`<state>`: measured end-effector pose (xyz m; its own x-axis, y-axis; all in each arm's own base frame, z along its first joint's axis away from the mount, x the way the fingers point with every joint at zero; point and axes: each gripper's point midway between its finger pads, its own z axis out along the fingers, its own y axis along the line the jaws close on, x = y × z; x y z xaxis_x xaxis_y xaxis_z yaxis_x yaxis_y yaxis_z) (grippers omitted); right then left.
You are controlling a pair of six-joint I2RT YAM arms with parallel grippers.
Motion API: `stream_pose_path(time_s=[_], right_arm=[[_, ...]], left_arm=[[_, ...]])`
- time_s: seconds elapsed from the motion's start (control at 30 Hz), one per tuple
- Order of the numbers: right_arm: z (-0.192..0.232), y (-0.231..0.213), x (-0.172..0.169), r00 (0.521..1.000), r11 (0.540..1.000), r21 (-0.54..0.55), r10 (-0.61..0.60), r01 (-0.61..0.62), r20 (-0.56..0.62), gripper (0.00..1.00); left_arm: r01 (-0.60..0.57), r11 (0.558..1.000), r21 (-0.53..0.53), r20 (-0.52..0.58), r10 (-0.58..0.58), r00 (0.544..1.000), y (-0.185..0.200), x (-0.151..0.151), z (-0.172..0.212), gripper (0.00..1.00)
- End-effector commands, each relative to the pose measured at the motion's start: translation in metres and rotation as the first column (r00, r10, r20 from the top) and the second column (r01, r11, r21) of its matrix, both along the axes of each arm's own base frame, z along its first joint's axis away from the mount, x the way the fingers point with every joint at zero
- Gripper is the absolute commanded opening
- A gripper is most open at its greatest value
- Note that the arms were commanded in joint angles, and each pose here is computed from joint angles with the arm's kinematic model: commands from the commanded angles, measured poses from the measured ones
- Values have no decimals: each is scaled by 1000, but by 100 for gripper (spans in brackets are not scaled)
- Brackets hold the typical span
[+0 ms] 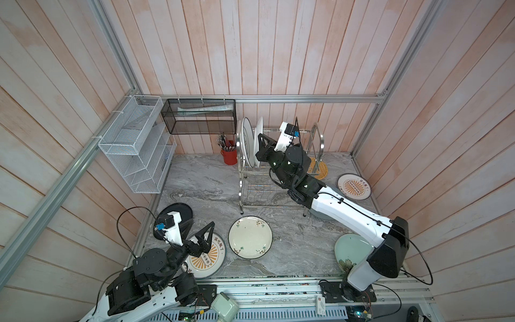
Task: Load the plates into the dish rack
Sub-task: 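Lower the green-rimmed plate into the upper rack slots beside the white plates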
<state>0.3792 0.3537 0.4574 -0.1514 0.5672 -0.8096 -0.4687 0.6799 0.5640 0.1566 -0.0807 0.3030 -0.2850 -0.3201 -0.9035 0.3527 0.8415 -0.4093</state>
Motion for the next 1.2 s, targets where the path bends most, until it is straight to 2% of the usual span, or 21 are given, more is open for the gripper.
stream_pose_path(time_s=[0.0,0.5,1.17], right_arm=[[6,-2,-3,999,999,-36,-39,40,26,0],[-7,15,0,1000,992,-125,-21,22,11,0],[-6,22,0,1000,994,-109,13,-14,-6,23]], left_arm=[[-6,1000,-15,6,6,1000,5,-2,4,100],[-8,1000,-17,8,8,1000,6,-2,4,100],[-15,1000,-23,11,15,1000,8,-2,5,100]])
